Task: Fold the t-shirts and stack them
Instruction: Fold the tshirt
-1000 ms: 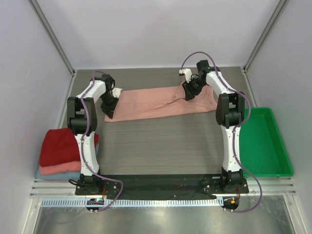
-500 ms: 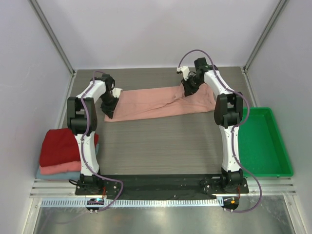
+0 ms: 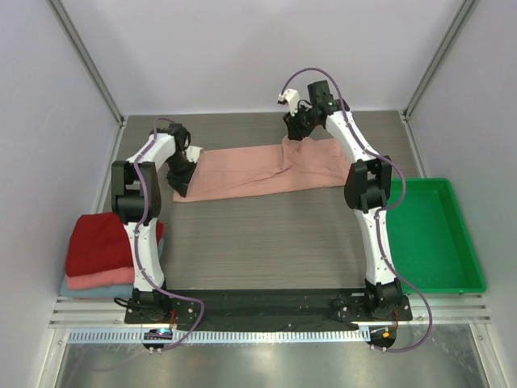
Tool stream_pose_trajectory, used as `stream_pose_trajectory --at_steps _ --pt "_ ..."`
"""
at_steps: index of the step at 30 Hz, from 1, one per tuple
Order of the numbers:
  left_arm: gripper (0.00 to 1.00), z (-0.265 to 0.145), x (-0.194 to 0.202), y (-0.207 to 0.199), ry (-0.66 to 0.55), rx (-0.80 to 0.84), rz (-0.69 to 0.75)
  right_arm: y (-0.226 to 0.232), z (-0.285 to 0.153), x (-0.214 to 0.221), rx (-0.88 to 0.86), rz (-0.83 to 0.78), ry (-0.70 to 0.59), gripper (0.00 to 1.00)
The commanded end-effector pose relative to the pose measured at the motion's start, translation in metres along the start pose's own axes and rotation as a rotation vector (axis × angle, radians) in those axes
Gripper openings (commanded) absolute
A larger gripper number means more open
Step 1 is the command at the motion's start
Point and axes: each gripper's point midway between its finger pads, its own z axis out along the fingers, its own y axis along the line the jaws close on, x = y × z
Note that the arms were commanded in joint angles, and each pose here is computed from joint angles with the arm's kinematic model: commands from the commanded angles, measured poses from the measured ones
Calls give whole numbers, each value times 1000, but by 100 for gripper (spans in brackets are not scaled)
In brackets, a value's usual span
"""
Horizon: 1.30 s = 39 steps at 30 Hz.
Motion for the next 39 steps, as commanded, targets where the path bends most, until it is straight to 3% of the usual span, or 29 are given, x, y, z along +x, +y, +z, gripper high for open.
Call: stream_pose_trajectory --at_steps 1,2,3,10,19,20,21,25,27,29,30,32,33,39 --pt "13 -14 -1 5 -26 -37 16 -17 10 -24 102 8 -57 43" --pt "12 -16 -1 5 -31 -39 15 -22 10 -30 128 10 -76 51" --pt "13 -18 0 6 -31 -44 17 -23 10 -35 140 26 -85 53" --pt "13 -42 2 -5 -86 -11 50 -31 -32 -66 236 12 -131 55" --pt "14 -47 -22 -22 -113 114 56 -29 -28 8 207 53 20 54" --pt "18 -66 -46 -36 -192 199 74 -31 -28 13 212 64 28 54" --pt "19 -60 -47 -48 -153 284 62 -32 -26 20 213 74 43 54" --pt "24 -80 -93 -85 -302 418 31 -39 -30 46 245 98 106 51" --pt "28 -97 -118 -112 -395 562 32 -42 -34 55 258 96 128 50" --pt "29 -105 -143 -121 -439 642 -78 -42 -37 64 260 101 147 49" --pt "29 -115 -165 -127 -523 708 -65 -44 -38 66 264 106 152 49" --pt "29 -115 -189 -135 -530 813 -179 -49 -39 75 271 128 162 46" --pt "29 -120 -208 -138 -591 861 -172 -51 -40 77 276 136 166 45" --pt "32 -99 -247 -196 -631 1005 -78 -49 -38 99 279 136 225 42"
